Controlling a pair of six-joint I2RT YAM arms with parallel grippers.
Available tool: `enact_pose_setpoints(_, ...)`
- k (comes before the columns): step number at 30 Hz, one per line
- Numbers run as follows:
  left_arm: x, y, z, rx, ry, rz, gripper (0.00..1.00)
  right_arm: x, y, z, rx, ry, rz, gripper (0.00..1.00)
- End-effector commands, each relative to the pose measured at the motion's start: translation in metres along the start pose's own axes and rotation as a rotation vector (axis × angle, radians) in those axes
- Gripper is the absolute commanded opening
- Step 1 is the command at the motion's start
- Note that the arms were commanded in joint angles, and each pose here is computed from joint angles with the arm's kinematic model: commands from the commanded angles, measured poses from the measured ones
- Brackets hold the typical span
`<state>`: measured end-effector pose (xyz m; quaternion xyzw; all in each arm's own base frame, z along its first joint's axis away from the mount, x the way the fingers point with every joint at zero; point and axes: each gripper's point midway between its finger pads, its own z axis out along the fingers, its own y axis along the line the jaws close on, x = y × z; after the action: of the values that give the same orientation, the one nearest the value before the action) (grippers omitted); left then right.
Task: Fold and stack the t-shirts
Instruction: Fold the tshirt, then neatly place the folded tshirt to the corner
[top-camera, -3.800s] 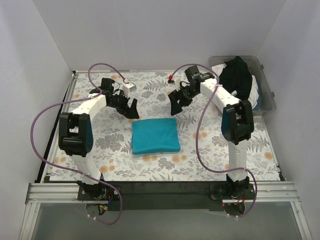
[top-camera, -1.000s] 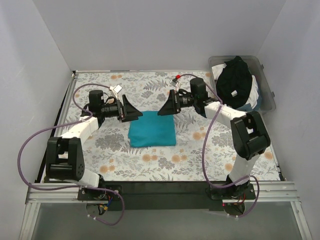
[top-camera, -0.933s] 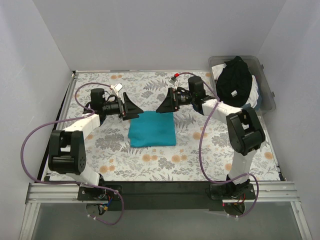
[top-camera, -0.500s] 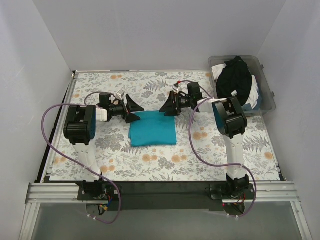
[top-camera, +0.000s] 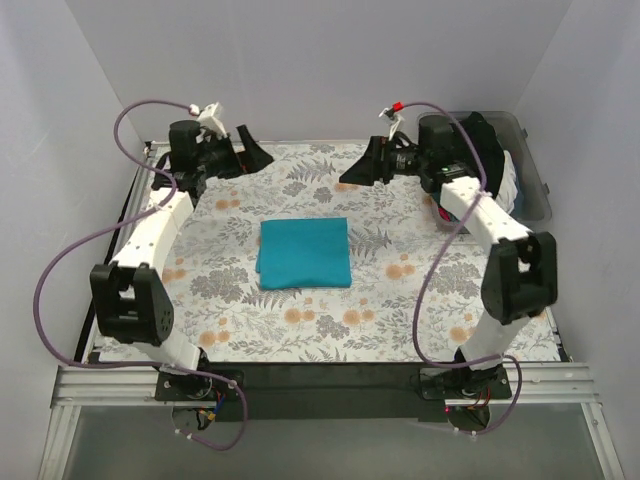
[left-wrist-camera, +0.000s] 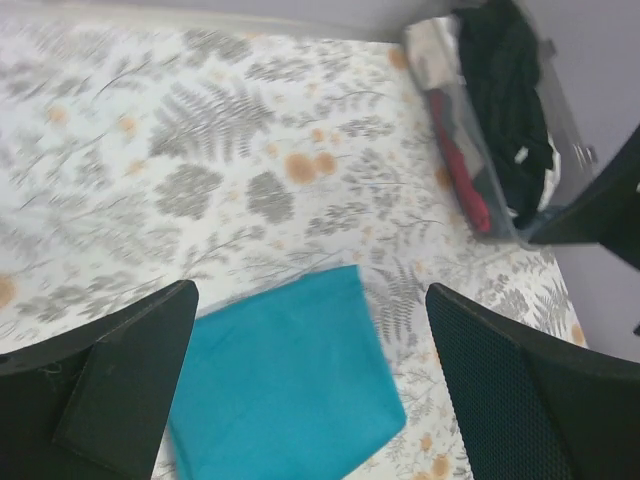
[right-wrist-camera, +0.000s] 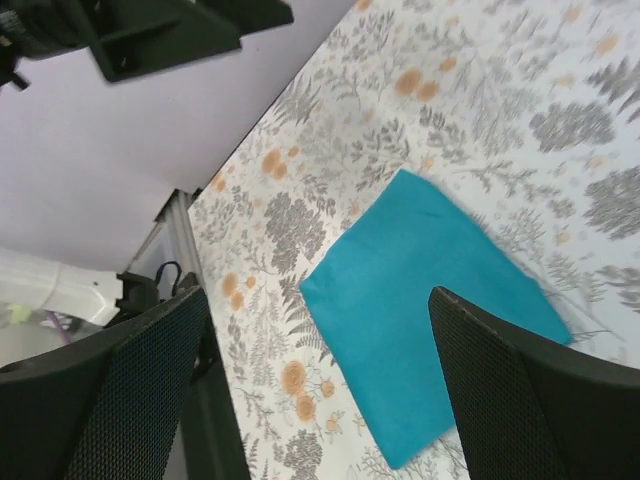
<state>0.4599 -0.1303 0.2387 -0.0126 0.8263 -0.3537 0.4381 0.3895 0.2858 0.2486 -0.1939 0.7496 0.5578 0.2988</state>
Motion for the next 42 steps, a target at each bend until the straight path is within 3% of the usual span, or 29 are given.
enact_pose_setpoints(1, 0.033, -0.042, -0.018, -0.191, 0.08, 0.238, 0.98, 0.004, -0.001, -0.035, 0.178, 0.009, -0.145, 0.98)
enact_pose_setpoints(6, 0.087, -0.073, -0.02, -0.231, 0.147, 0.241, 0.98, 0.033, -0.008, -0.074, 0.368, 0.065, -0.272, 0.98)
enact_pose_setpoints(12, 0.196, -0.077, -0.009, -0.305, 0.329, 0.314, 0.98, 0.074, -0.026, -0.111, 0.489, 0.092, -0.294, 0.98)
enact_pose_setpoints(16, 0.226, -0.057, 0.0, -0.42, 0.38, 0.256, 0.98, 0.074, -0.038, -0.131, 0.55, 0.067, -0.284, 0.98)
enact_pose_setpoints(29, 0.261, -0.008, 0.03, -0.59, 0.49, 0.193, 0.98, 0.078, -0.045, -0.132, 0.543, 0.075, -0.258, 0.98)
enact_pose_setpoints(35, 0.256, 0.058, 0.014, -0.727, 0.54, 0.143, 0.98, 0.075, -0.046, -0.134, 0.546, 0.067, -0.249, 0.98)
enact_pose_setpoints(42, 0.221, 0.148, -0.011, -0.872, 0.573, 0.033, 0.98, 0.078, -0.05, -0.136, 0.545, 0.073, -0.232, 0.98)
